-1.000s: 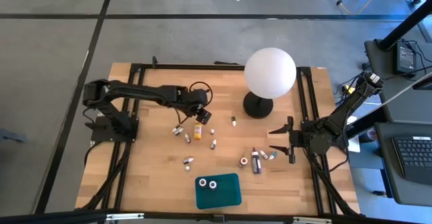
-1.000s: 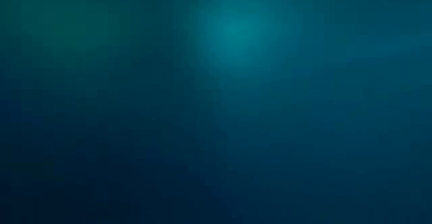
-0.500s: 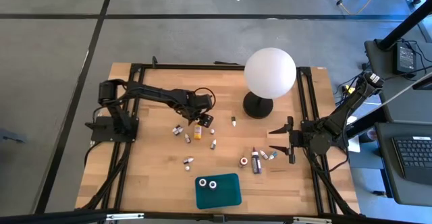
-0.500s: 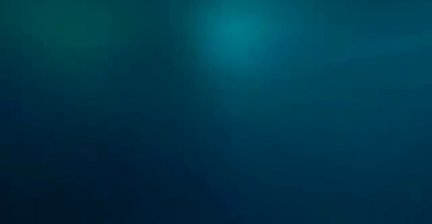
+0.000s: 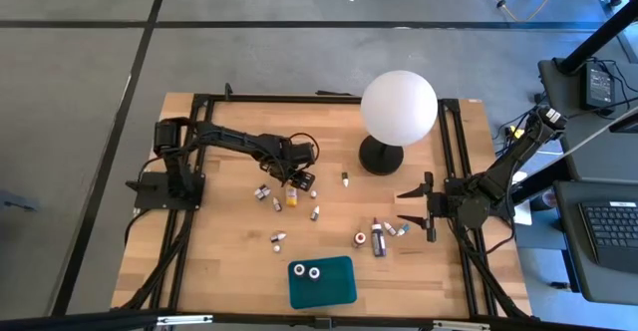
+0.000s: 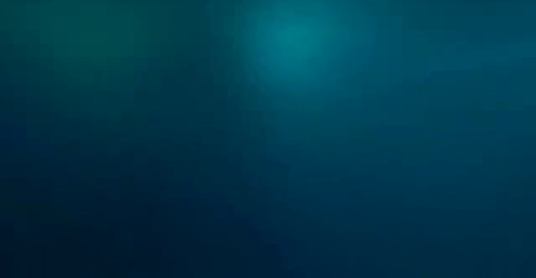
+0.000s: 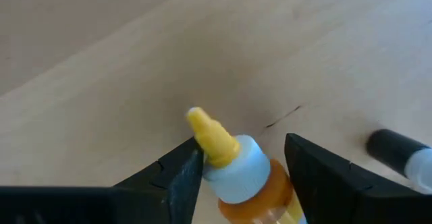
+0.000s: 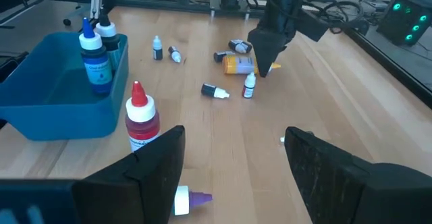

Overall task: Pick & Place food coloring
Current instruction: Put the large yellow food coloring bottle into the blue bin

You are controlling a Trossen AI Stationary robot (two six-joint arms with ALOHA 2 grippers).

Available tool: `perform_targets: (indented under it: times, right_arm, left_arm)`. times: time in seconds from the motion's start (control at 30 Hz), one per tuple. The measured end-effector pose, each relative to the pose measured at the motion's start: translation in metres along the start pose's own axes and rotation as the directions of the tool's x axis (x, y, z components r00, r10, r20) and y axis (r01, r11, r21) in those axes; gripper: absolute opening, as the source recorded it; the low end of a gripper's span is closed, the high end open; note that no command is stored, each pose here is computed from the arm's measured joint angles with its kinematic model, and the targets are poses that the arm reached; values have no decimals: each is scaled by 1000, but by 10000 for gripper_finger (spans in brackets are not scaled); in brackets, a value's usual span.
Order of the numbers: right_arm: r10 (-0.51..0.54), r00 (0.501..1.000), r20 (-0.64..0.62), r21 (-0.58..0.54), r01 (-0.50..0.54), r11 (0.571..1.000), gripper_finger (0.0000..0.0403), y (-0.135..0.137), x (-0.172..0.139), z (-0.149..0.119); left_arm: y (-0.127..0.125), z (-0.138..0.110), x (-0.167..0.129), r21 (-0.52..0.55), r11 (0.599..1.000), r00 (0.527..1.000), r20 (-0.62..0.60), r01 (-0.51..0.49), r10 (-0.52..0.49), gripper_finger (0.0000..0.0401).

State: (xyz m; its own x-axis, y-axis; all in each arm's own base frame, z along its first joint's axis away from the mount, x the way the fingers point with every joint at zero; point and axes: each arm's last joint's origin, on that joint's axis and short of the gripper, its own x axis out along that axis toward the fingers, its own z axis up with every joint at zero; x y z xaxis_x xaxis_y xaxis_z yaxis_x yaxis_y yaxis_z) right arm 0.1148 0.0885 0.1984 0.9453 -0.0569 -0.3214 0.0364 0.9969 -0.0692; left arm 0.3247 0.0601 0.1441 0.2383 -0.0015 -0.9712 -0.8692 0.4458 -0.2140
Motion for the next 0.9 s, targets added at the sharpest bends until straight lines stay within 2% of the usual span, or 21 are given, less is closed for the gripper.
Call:
perform_targets:
  times: [0.37,0.7,0.9]
  right_arm:
    - [0,1000,0,1,0,1000,258,0,0,0]
    - [0,1000,0,0,0,1000,258,0,0,0]
    - [-1,1000,-2,-1,1,1000,258,0,0,0]
  left_arm:
    - [0,1,2,54,999,1000,4,2,-2,115]
    - [-4,2,-6,100,995,999,48,18,-23,119]
    - [-18,7,-49,186,981,975,201,57,-94,114]
